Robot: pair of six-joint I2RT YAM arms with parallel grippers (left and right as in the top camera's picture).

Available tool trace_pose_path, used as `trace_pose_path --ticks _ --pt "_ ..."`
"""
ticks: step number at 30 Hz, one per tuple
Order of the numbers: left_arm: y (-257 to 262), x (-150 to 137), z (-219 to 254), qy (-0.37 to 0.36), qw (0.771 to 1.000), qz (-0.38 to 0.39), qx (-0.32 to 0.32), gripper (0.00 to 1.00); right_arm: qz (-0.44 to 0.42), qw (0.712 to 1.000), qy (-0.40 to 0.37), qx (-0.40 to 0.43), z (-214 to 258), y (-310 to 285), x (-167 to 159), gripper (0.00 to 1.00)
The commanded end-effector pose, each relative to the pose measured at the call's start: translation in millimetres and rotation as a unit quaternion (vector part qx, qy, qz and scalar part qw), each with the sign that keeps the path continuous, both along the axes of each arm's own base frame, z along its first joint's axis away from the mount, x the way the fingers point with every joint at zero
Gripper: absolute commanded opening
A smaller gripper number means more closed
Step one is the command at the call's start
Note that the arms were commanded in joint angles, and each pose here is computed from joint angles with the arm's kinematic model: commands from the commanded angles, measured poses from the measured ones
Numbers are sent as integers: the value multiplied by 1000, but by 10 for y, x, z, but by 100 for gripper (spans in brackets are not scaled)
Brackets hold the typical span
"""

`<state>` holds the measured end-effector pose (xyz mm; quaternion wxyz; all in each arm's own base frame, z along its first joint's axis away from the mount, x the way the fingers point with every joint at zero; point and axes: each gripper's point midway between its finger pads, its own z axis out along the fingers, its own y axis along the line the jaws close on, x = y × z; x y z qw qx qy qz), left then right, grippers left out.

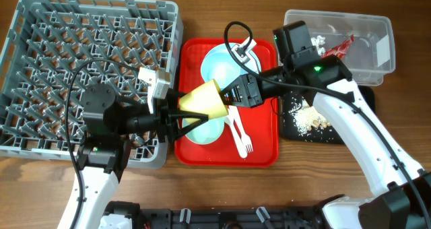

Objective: Sort waste into correct bins and load items into the dishwasher rack
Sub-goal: 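Hand the yellow cup from the right gripper to the left gripper, then place the yellow cup into the dish rack with the left gripper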

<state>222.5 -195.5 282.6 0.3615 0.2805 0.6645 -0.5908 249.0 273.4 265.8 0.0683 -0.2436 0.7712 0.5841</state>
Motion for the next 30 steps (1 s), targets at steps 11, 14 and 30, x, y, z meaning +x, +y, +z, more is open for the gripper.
trace_pose_path --ticks 11,14,30 --pt "-27 -39 35 -6 1000 -11 0 11 -11 1000 -10 -26 -108 5 67 5" --pt "95 193 -238 34 996 68 36 8 -24 999 -12 -32 -128 -50 135 15" --pt "1357 614 -1075 234 868 386 207 4 -220 930 -26 -294 -785 -1123 661 43"
